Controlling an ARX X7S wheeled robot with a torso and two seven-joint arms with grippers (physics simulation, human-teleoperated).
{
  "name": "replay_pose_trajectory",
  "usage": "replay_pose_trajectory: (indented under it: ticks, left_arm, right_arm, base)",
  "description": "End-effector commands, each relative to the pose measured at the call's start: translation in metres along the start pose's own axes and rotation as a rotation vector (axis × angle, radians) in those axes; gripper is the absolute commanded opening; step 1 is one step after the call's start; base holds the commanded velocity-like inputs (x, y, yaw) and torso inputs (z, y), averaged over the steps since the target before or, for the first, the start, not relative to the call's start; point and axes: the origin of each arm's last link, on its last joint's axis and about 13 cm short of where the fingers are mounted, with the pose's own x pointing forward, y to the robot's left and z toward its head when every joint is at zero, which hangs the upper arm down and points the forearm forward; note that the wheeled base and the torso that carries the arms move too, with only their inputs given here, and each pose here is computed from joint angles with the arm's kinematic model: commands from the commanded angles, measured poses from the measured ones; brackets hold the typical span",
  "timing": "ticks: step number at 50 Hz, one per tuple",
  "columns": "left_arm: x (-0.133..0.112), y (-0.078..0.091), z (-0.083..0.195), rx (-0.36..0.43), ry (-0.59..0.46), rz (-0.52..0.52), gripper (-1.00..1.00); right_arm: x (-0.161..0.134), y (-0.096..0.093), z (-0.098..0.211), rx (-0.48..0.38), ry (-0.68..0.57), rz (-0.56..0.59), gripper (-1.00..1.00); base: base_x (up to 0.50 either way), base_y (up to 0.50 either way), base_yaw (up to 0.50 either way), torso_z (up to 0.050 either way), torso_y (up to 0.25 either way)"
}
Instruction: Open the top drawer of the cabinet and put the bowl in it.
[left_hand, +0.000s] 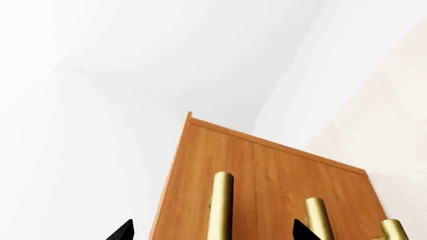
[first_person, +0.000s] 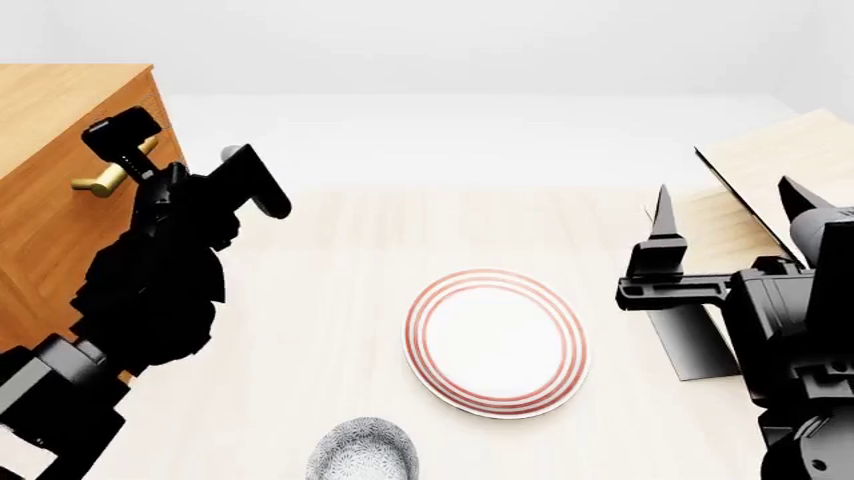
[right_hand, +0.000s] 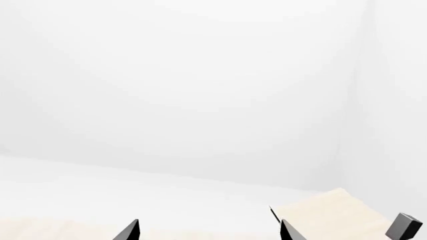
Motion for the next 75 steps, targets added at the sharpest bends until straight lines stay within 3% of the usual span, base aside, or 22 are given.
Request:
replay_pose_trajectory:
  ticks: [1, 16, 72, 73, 75]
  left_arm:
    - [0.007, -0.008, -0.006, -0.003, 0.036, -0.010, 1.00]
    - [0.021, -0.015, -0.013, -0.025, 0.094, -0.014, 1.00]
    - [0.039, -0.007, -0.041, -0.046, 0.256, 0.028, 1.00]
    - [0.039, -0.007, -0.041, -0.046, 0.256, 0.030, -1.00]
    - [0.039, -0.007, -0.041, -0.048, 0.253, 0.034, -1.00]
  right_arm:
    - [0.000, 0.000, -0.002, 0.002, 0.006, -0.002, 1.00]
    - [0.001, 0.000, -0.005, 0.000, 0.014, -0.008, 1.00]
    - [0.001, 0.001, -0.011, 0.004, 0.030, -0.010, 1.00]
    - [0.001, 0.001, -0.011, 0.004, 0.030, -0.010, 1.00]
    - [0.001, 0.001, -0.011, 0.004, 0.031, -0.010, 1.00]
  base:
    - [0.00, 0.00, 0.00, 0.000, 0.000]
    - [0.00, 0.00, 0.00, 0.000, 0.000]
    - [0.00, 0.00, 0.00, 0.000, 0.000]
    - [0.00, 0.00, 0.00, 0.000, 0.000]
    - [0.00, 0.00, 0.00, 0.000, 0.000]
